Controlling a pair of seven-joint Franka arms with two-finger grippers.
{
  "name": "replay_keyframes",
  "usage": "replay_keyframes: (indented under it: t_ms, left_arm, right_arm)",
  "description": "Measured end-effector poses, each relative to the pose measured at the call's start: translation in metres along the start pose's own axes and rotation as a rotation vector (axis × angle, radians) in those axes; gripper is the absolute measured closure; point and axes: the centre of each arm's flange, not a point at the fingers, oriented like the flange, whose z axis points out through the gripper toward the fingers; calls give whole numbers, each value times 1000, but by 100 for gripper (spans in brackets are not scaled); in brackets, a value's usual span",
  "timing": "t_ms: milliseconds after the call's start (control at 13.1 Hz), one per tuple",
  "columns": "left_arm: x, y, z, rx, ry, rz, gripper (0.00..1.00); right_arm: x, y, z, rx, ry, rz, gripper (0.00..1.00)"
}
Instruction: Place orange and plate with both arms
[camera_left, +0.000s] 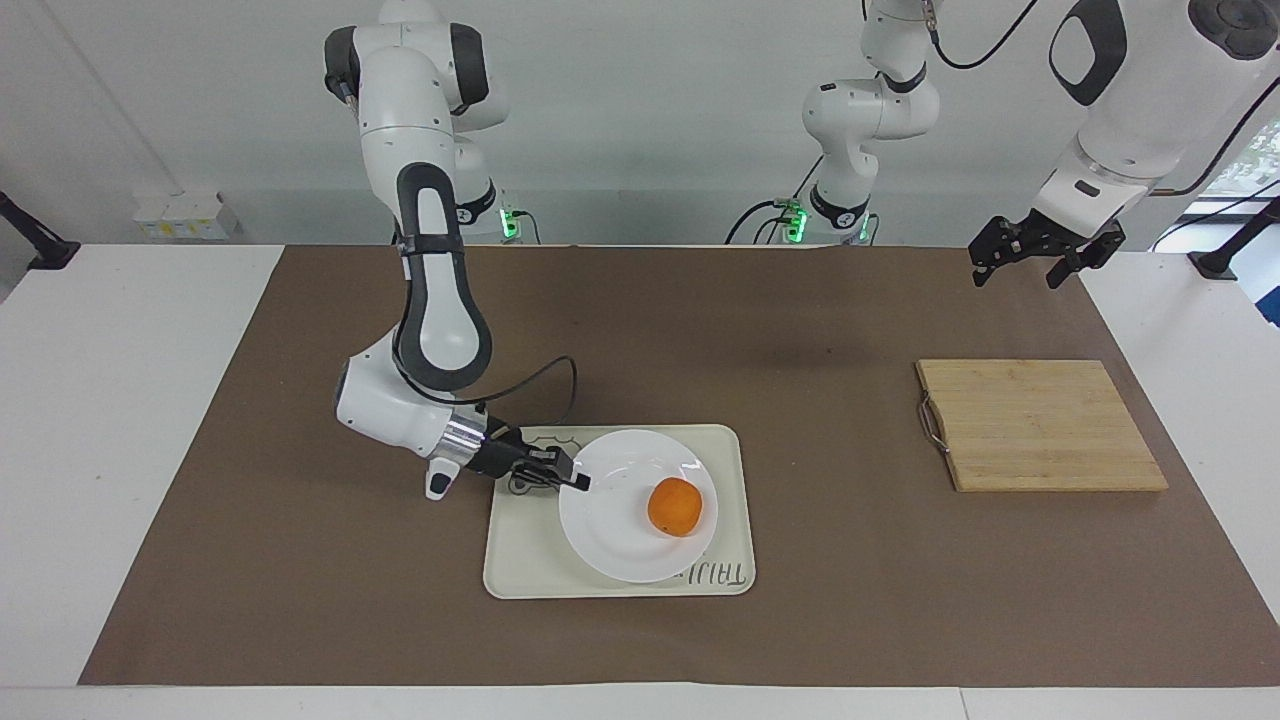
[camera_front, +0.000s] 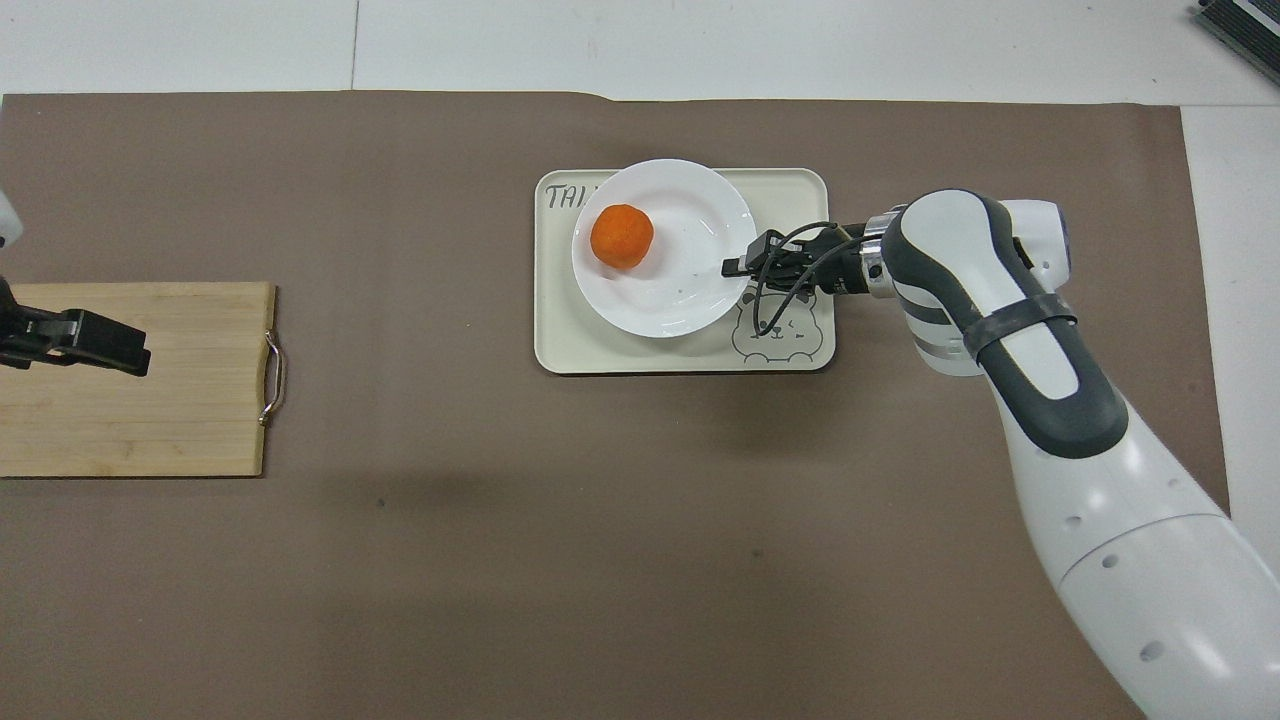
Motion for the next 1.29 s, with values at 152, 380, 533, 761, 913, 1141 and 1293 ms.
replay_keyframes:
  t_ms: [152,380,533,761,913,1141,1293]
  left_arm:
    - [0,0,0,0,0,0,0]
    - [0,0,0,0,0,0,0]
    - [0,0,0,0,0,0,0]
    - [0,0,0,0,0,0,0]
    - [0,0,0,0,0,0,0]
    - [0,0,0,0,0,0,0]
    - [0,0,0,0,0,0,0]
  right_arm:
    - [-1,5,1,-11,-1,5,96]
    - [-1,9,-1,-24,-3,1,95]
    - [1,16,-7,-79,-14,-27,77]
    - [5,19,-16,-98,-9,-37,42]
    - [6,11,-27,-134,-6,-74,19]
    - [9,-15,-55,-268,1,-131,0]
    - [9,-34,-73,-385,11,-171,0]
